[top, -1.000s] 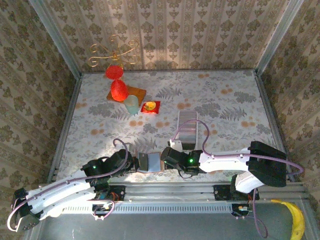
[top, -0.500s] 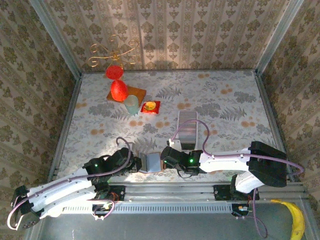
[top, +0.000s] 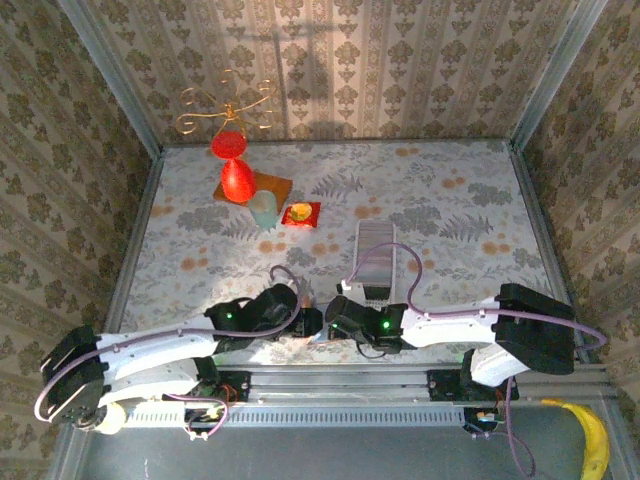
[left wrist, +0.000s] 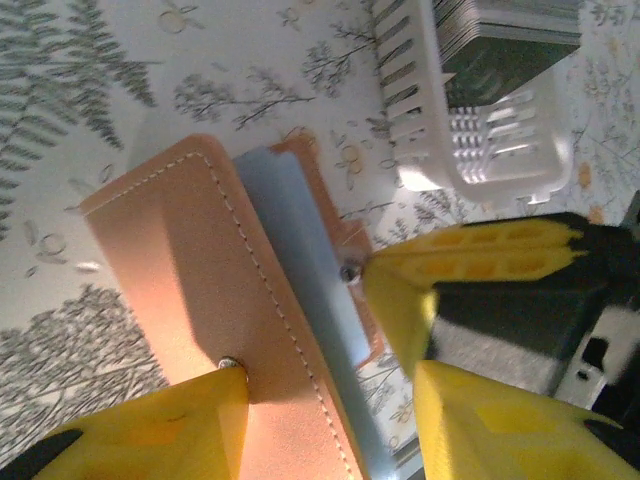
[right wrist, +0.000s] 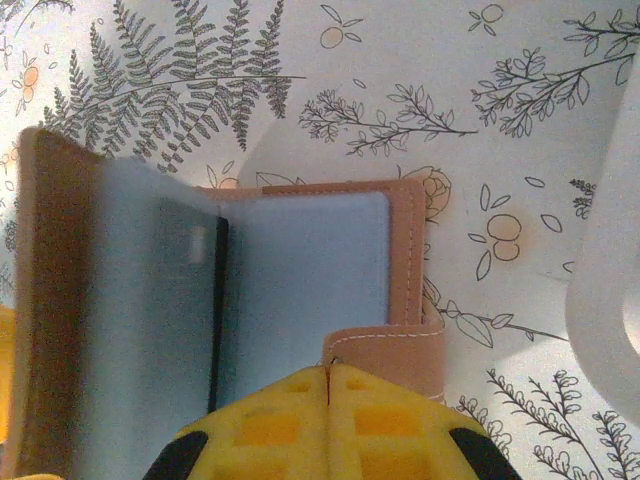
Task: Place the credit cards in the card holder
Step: Close the card holder at the bottom-center of the table, then close the button on the card holder.
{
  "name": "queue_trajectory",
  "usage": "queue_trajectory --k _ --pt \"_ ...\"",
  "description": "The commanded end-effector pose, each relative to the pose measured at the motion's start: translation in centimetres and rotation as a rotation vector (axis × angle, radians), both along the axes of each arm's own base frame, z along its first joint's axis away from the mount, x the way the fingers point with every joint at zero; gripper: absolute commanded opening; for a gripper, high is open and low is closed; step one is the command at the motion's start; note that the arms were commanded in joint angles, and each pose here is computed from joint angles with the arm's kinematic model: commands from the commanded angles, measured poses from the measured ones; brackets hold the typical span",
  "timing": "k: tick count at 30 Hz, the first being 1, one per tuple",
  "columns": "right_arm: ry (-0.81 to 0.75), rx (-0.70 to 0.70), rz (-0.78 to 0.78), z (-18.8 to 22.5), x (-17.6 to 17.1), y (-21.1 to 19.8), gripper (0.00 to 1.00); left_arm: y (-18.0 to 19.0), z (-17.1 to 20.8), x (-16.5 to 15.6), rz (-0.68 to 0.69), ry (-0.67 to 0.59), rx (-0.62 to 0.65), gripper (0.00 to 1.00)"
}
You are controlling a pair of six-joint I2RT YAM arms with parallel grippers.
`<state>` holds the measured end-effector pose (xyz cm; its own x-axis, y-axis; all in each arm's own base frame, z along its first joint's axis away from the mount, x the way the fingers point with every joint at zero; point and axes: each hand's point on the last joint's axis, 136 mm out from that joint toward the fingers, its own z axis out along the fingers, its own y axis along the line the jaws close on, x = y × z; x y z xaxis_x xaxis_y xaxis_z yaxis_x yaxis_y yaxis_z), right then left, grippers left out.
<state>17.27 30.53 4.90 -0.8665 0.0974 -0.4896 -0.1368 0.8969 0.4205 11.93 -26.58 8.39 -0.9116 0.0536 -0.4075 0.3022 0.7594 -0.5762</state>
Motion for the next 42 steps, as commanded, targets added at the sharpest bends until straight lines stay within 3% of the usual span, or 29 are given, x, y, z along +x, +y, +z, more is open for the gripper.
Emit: queue_trajectory --k 1,5,11,18,28,33,42 --pt "0.006 0.046 -0.02 0.5 -0.3 -0.1 0.0 -1.9 2.5 0.6 -0.014 -0.042 -0.078 0.48" --pt "0.006 0.038 -0.052 0.3 -0.2 -1.0 0.0 -2.3 2.1 0.8 0.014 -0.038 -0.097 0.47" --pt "-0.009 0.045 -0.089 0.8 -0.2 -2.3 0.0 -2.0 -1.0 0.7 0.054 0.015 -0.059 0.3" --pt "-0.017 0.067 -0.11 1.1 -0.3 -3.1 0.0 -2.4 -1.6 0.8 0.075 -0.007 -0.072 0.23" --pt "-0.022 0.095 -0.07 1.9 -0.5 -2.4 0.0 -0.6 -5.6 -0.4 0.093 0.051 0.084 0.0" --pt "-0.022 0.109 -0.054 2.3 -0.5 -1.9 0.0 0.8 -5.8 -0.6 0.12 0.046 0.119 0.0" --pt "-0.008 0.133 -0.006 2.4 -0.7 0.0 0.0 1.3 -4.3 -0.8 0.128 0.034 0.031 0.0"
